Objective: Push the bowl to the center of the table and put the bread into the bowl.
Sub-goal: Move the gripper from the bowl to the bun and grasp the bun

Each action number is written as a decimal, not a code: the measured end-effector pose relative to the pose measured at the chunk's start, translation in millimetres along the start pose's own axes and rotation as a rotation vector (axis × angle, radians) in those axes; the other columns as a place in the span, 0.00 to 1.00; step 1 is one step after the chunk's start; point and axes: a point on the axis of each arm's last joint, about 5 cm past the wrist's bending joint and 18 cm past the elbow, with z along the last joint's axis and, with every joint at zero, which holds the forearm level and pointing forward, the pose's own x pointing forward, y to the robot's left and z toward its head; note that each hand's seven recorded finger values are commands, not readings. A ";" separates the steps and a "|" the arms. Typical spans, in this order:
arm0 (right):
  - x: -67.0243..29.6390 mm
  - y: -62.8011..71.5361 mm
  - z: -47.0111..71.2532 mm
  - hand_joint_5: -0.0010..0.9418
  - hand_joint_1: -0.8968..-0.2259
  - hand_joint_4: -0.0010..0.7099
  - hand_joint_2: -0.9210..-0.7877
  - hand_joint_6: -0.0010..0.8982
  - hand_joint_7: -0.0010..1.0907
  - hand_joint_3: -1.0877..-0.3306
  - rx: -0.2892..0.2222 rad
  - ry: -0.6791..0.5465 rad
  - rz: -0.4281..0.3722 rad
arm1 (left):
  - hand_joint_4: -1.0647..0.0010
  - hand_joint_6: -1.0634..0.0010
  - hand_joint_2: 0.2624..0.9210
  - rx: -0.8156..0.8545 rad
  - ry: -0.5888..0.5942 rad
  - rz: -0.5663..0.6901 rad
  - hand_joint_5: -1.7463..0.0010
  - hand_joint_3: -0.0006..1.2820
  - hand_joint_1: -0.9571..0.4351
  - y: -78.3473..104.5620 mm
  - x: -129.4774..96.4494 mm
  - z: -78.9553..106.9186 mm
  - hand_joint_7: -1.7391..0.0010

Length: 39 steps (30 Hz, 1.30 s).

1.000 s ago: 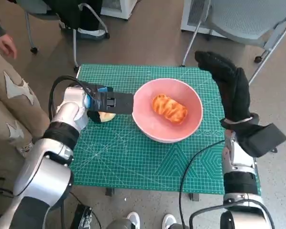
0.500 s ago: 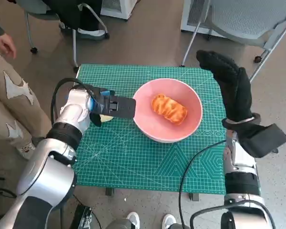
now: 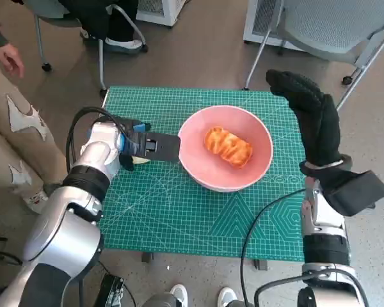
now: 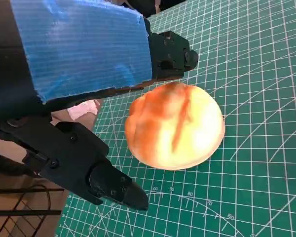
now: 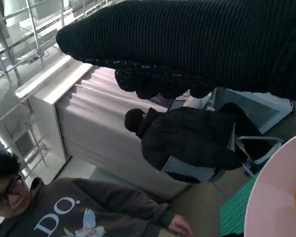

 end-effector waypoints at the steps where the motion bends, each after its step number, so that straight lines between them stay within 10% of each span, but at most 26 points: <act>1: -0.2 -0.2 0.1 0.00 0.32 0.21 0.00 0.00 0.40 0.28 -0.001 0.001 0.000 | 1.00 0.94 0.64 0.000 0.001 0.000 1.00 0.01 0.41 -0.2 0.1 0.2 1.00; 22: -5.4 -3.1 3.9 0.00 0.31 0.21 0.00 0.00 0.41 0.29 -0.016 0.005 -0.008 | 1.00 0.92 0.65 -0.002 -0.005 0.025 1.00 0.01 0.46 -3.9 1.6 6.4 1.00; 26: -5.7 -3.3 4.3 0.00 0.32 0.21 0.00 0.00 0.41 0.29 -0.017 0.004 -0.008 | 0.88 0.91 0.68 -0.002 -0.008 0.027 0.97 0.01 0.49 -4.0 1.7 6.4 1.00; 31: -5.9 -4.0 5.3 0.00 0.32 0.21 0.00 0.00 0.41 0.29 -0.021 0.001 -0.007 | 0.95 0.89 0.70 -0.019 -0.012 0.026 0.23 0.02 0.57 -4.1 1.7 6.3 1.00; 36: -6.6 -5.4 5.6 0.00 0.32 0.22 0.00 0.00 0.41 0.29 -0.024 0.007 -0.007 | 0.93 0.86 0.71 -0.043 -0.014 0.023 0.04 0.02 0.61 -4.3 1.8 5.7 0.99; 39: -6.9 -6.3 5.7 0.00 0.32 0.22 0.00 0.00 0.42 0.29 -0.026 0.009 -0.007 | 0.73 0.79 0.76 -0.054 -0.013 0.030 0.07 0.04 0.71 -4.4 1.9 5.4 0.98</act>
